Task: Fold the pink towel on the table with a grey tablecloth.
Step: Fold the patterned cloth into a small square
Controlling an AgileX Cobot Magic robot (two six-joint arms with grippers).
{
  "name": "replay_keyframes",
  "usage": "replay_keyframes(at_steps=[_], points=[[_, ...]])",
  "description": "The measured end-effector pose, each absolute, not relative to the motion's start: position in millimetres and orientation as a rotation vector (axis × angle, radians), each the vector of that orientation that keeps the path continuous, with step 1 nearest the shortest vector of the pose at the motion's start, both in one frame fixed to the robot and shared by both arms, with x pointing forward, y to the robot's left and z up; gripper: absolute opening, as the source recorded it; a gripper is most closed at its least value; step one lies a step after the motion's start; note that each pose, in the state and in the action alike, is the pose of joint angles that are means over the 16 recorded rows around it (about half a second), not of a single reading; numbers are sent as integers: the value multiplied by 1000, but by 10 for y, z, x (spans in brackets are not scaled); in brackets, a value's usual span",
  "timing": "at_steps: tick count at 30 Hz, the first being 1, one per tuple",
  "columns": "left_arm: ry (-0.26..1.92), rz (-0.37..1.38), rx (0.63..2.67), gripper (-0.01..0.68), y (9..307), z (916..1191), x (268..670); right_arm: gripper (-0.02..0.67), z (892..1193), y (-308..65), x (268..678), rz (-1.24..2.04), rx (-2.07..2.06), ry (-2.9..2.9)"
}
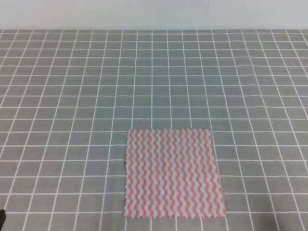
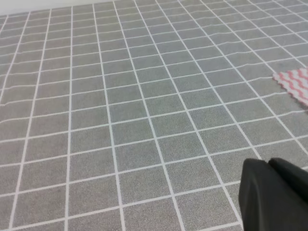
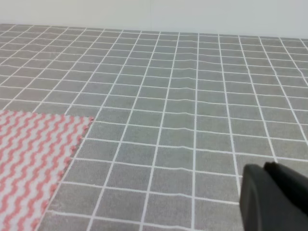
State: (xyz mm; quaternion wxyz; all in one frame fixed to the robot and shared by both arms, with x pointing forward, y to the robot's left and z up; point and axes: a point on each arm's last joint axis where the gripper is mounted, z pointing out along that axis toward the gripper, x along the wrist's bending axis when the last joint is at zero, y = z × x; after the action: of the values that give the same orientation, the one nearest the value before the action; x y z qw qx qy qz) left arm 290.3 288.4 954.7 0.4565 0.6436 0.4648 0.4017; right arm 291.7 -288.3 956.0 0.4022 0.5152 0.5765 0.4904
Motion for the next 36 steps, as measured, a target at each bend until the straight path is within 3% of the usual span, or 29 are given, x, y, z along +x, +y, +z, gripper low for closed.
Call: replay_keyframes(at_steps=[36], points=[[1136,991,1550,-3,2879,9547,2905,-16,9564,-2883,2917,1239,1302,1458]])
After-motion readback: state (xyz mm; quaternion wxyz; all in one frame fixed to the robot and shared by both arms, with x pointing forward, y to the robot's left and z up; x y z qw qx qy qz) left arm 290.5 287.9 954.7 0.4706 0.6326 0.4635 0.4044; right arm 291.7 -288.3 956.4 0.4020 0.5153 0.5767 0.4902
